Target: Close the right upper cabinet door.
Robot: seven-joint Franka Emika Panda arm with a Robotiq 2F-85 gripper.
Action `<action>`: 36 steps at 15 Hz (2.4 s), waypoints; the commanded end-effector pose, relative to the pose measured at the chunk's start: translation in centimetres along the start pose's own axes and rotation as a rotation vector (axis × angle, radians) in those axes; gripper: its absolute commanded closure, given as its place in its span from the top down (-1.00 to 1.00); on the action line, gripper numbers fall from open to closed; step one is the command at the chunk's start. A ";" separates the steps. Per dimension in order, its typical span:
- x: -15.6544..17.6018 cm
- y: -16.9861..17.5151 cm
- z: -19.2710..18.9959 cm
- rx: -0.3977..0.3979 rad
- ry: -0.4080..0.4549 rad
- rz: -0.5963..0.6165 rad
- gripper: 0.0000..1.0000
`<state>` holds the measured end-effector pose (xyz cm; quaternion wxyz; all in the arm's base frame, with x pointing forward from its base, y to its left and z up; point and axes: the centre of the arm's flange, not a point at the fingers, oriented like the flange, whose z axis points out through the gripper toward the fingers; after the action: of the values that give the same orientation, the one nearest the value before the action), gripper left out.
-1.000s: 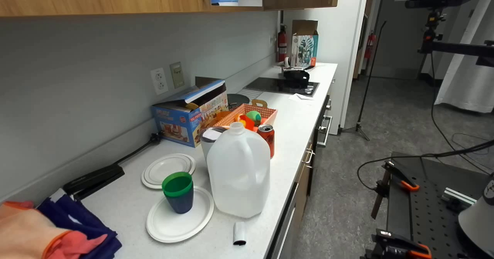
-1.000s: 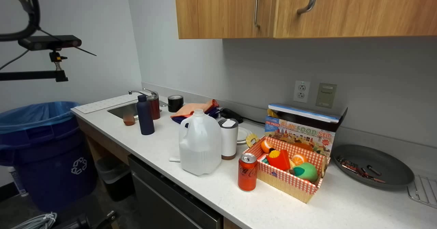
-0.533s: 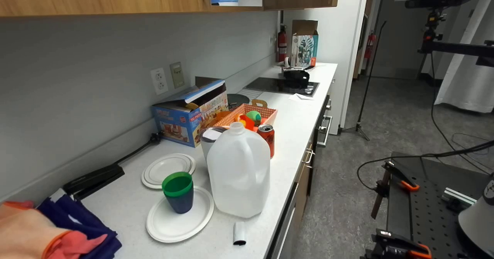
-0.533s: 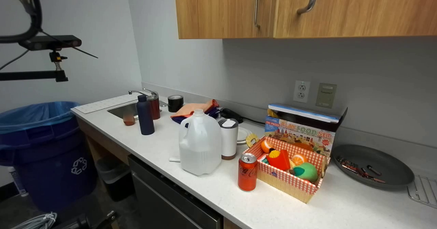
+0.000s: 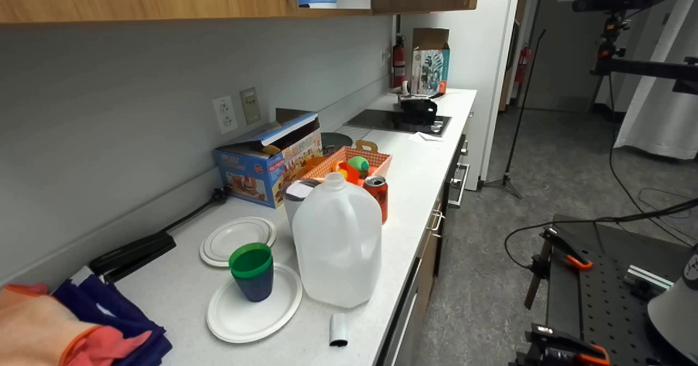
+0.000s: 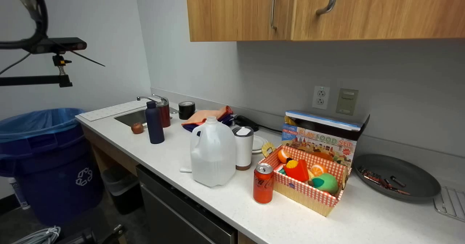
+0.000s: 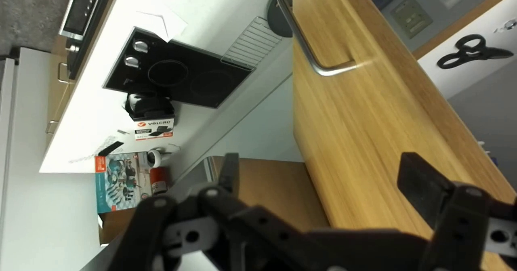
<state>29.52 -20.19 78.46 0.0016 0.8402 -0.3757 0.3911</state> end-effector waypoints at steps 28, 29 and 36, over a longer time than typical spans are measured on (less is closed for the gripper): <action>-8.5 1.7 18.7 0.487 -0.086 0.109 1.00; -8.7 1.2 18.7 0.502 -0.090 0.124 1.00; -10.9 -1.5 18.6 0.586 -0.144 0.204 1.00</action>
<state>37.42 -19.15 61.89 -0.2920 0.7831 -0.3299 0.4389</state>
